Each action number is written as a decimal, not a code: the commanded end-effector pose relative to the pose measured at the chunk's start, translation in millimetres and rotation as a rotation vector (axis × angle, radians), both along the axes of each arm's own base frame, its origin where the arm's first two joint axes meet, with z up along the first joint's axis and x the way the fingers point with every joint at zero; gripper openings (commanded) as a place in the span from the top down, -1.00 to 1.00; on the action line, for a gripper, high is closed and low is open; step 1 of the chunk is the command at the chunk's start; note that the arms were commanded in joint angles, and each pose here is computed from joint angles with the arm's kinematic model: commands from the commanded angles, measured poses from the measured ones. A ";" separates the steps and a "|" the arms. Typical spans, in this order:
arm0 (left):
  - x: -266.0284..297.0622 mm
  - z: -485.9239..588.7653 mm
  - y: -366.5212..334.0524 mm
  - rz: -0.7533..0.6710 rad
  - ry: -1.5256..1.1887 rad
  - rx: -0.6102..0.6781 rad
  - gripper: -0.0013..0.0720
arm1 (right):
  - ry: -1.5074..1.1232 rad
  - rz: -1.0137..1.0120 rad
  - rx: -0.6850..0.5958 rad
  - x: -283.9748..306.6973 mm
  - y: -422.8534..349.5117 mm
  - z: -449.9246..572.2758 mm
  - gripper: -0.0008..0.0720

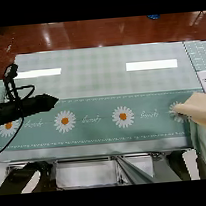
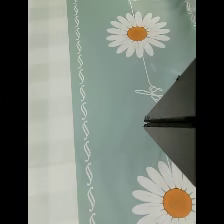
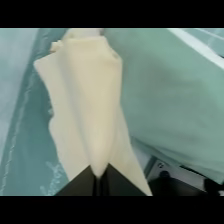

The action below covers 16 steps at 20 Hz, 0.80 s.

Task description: Fold the shirts.

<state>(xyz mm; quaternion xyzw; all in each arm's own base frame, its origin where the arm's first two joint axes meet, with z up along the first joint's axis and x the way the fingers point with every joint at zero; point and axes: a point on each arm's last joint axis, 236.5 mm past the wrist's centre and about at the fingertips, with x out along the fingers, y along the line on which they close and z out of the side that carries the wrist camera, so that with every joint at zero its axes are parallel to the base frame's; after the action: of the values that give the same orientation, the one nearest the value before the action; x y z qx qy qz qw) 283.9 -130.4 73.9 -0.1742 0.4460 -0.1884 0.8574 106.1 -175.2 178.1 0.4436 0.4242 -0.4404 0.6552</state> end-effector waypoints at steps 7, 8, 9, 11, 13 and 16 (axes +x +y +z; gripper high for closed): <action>2.1 -0.7 0.4 0.002 -0.003 0.001 0.90 | 0.208 -0.301 0.030 -93.8 -13.7 -37.5 -0.13; 2.4 -2.1 0.4 0.002 0.002 0.002 0.90 | 0.214 -0.297 0.042 -94.3 -13.2 -42.7 -0.16; 3.0 -4.6 0.1 0.002 0.010 0.002 0.90 | 0.222 -0.296 0.037 -96.0 -14.8 -44.0 -0.16; 4.8 -11.8 0.0 0.002 0.034 0.006 0.90 | 0.200 -0.288 -0.014 -91.9 -27.5 -41.4 -0.15; 14.1 -8.5 0.0 -0.028 0.017 0.030 0.90 | 0.044 -0.227 -0.056 -53.3 -46.8 -34.9 -0.02; 49.3 36.3 -5.7 -0.072 -0.067 0.049 0.90 | -0.520 -0.019 -0.024 78.8 -63.8 12.6 0.92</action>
<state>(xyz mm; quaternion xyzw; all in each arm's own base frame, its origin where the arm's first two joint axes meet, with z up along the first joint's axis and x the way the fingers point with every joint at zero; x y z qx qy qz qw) 310.0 -132.6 83.9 -0.1542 0.4454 -0.1974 0.8596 84.7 -224.3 144.4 0.4869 0.3598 -0.4808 0.6343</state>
